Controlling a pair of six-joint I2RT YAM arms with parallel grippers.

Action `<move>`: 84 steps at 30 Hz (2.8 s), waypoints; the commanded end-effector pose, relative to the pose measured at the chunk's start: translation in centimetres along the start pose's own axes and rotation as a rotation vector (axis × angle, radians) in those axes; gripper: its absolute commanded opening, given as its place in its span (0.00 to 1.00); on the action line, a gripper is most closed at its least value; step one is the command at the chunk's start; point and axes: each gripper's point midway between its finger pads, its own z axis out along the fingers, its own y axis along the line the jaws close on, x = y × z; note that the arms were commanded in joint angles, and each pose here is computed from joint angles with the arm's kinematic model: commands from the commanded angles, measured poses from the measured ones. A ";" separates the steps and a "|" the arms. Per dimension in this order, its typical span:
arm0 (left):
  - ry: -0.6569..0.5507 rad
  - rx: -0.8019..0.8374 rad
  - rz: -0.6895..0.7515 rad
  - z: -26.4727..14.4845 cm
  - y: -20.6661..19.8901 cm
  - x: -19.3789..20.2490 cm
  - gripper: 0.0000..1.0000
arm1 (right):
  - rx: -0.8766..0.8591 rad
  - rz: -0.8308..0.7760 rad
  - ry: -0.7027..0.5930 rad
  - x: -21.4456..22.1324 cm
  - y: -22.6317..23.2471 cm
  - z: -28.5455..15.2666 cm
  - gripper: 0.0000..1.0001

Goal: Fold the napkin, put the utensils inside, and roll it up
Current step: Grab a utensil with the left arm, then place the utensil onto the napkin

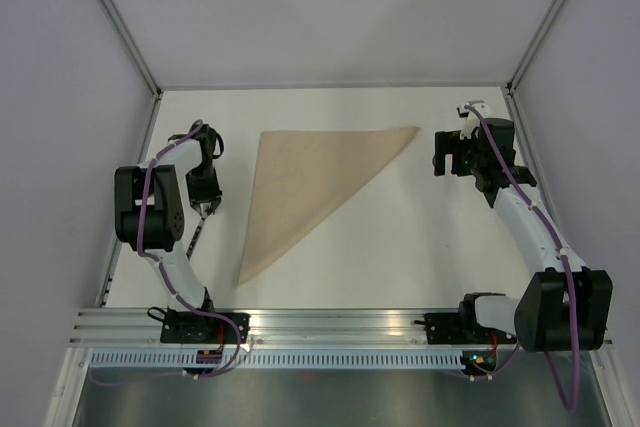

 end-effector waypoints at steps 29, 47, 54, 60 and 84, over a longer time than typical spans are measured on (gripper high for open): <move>0.106 0.051 -0.050 2.1 1.1 2.7 0.48 | 0.006 -0.015 -0.013 -0.6 -0.3 0.1 0.98; 0.058 0.108 -0.044 2.2 -0.2 -0.3 0.15 | 0.014 -0.018 0.008 -0.1 -0.5 0.6 0.98; 0.016 0.148 -0.028 0.6 -0.6 -1.8 0.02 | 0.017 -0.019 0.009 -0.1 -0.5 0.7 0.98; -0.035 0.189 -0.025 -2.0 -0.8 -3.2 0.02 | 0.015 -0.015 0.015 0.1 -0.5 0.8 0.98; -0.202 0.183 0.425 -15.0 -13.2 -3.8 0.02 | 0.007 -0.015 0.021 0.2 -0.4 0.8 0.98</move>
